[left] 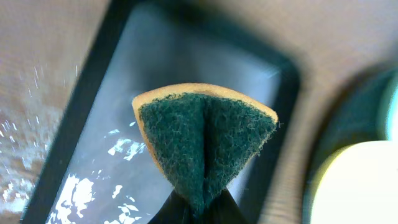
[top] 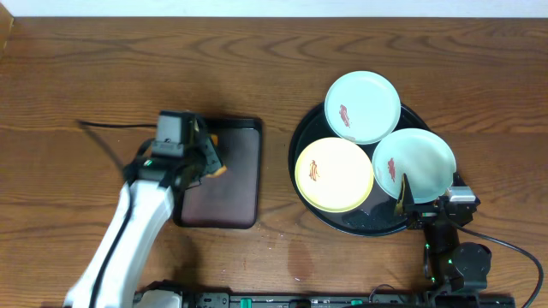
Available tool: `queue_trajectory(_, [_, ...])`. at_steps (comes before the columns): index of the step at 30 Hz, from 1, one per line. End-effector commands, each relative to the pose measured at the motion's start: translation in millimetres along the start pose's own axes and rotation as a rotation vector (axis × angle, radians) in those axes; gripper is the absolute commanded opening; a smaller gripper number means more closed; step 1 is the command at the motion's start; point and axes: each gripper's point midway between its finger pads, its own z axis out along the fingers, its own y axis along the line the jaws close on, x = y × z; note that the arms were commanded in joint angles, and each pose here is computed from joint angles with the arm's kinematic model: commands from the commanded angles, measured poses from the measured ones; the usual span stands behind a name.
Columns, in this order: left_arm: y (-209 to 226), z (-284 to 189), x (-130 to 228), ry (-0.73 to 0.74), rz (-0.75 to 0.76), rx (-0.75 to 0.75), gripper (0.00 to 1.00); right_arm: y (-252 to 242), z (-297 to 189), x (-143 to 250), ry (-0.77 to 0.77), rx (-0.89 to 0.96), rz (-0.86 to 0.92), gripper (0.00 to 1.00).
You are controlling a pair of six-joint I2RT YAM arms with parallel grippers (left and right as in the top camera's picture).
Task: Clean dirty plates on tray and stack at the side
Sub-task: 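Lift the sponge with the left gripper and pull it back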
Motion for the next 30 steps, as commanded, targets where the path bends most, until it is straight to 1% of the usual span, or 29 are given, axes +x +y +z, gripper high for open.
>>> queue_trajectory(1, [-24.6,-44.4,-21.3,-0.13,0.04,0.103,0.07,-1.0,-0.2,0.5,0.001,0.005,-0.014,0.99])
queue_trajectory(3, [-22.4,-42.9,-14.8,-0.136,0.053,0.091,0.07,-0.9,-0.2,0.5,0.001,0.004,-0.014,0.99])
queue_trajectory(6, [-9.2,-13.6,9.5,-0.08,0.077,0.029,0.07,-0.9,-0.2,0.7,0.001,0.004,-0.014,0.99])
queue_trajectory(9, [2.8,31.3,37.9,0.01,0.118,-0.008,0.08,-1.0,-0.2,0.5,0.001,0.005,-0.014,0.99])
queue_trajectory(11, [6.7,40.8,41.1,0.038,0.145,-0.027,0.08,-0.9,-0.2,0.7,0.001,0.004,-0.014,0.99])
queue_trajectory(14, [4.4,38.4,30.7,0.035,0.146,-0.032,0.08,-1.0,-0.2,0.7,0.001,0.005,-0.014,0.99])
queue_trajectory(16, [-10.5,14.0,8.0,-0.021,0.151,-0.004,0.07,-1.0,-0.2,0.7,0.001,0.005,-0.014,0.99])
queue_trajectory(19, [-25.7,-14.9,-10.3,-0.098,0.183,0.039,0.07,-1.0,-0.2,0.5,0.001,0.005,-0.014,0.99])
queue_trajectory(23, [-33.9,-39.7,-18.6,-0.175,0.188,0.083,0.07,-0.9,-0.2,0.5,0.001,0.004,-0.014,0.99])
queue_trajectory(26, [-29.8,-28.9,-11.4,-0.152,0.191,0.073,0.08,-1.0,-0.2,0.7,0.001,0.005,-0.014,0.99])
queue_trajectory(30, [-9.0,20.5,13.7,-0.059,0.186,0.022,0.08,-1.0,-0.2,0.7,0.001,0.005,-0.014,0.99])
